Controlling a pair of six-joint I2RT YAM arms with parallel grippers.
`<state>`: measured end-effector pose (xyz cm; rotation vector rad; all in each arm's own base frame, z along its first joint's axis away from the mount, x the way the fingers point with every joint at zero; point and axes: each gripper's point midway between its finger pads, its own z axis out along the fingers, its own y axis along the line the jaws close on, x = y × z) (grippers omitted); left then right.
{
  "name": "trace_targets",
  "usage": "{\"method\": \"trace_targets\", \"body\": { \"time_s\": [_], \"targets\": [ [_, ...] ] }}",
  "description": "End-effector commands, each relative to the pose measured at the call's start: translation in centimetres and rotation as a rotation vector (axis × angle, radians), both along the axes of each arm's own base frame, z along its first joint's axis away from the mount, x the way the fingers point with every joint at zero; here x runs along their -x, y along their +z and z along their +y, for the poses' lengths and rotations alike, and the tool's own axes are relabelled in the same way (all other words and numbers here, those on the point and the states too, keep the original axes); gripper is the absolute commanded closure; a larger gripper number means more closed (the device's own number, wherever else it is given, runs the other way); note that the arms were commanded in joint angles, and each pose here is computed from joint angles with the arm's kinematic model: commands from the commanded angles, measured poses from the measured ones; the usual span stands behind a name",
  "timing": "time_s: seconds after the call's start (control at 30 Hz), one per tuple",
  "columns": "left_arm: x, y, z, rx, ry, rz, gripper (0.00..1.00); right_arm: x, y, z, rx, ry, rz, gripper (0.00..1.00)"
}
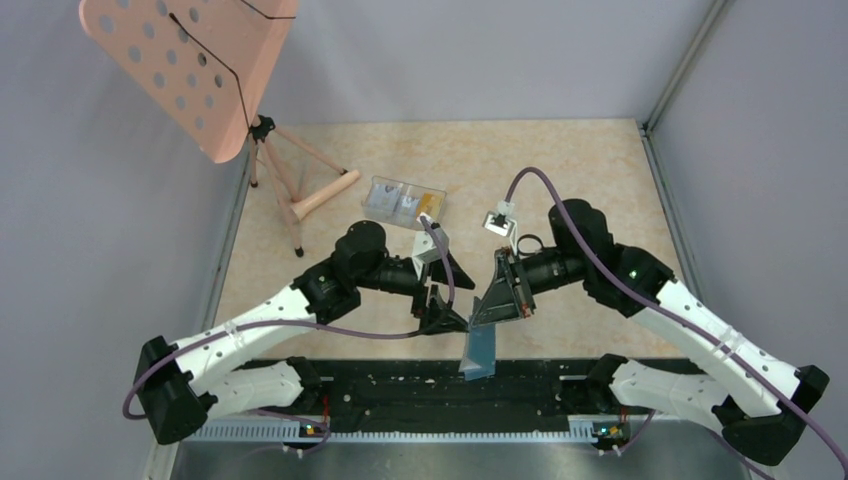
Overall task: Put the credit cards into the card holder
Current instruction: Open the card holder at the center of the board.
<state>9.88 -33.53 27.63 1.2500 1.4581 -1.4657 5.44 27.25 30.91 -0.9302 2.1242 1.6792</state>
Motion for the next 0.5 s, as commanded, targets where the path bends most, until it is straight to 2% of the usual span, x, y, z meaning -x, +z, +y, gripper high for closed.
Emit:
{"method": "trace_targets", "body": {
  "time_s": [0.0,0.27,0.47],
  "targets": [
    [0.9,2.6,0.5,0.091,-0.031,-0.069,0.02,-1.0,1.2,0.1,-0.056,-0.012,-0.046,1.0],
    [1.2,1.9,1.9,0.057,-0.009,-0.134,0.03,-0.7,1.2,0.3,-0.065,0.031,-0.018,1.0],
    [1.9,1.3,1.3,0.026,-0.06,-0.084,0.14,-1.0,1.3,0.5,-0.073,0.037,-0.013,1.0]
  ]
}}
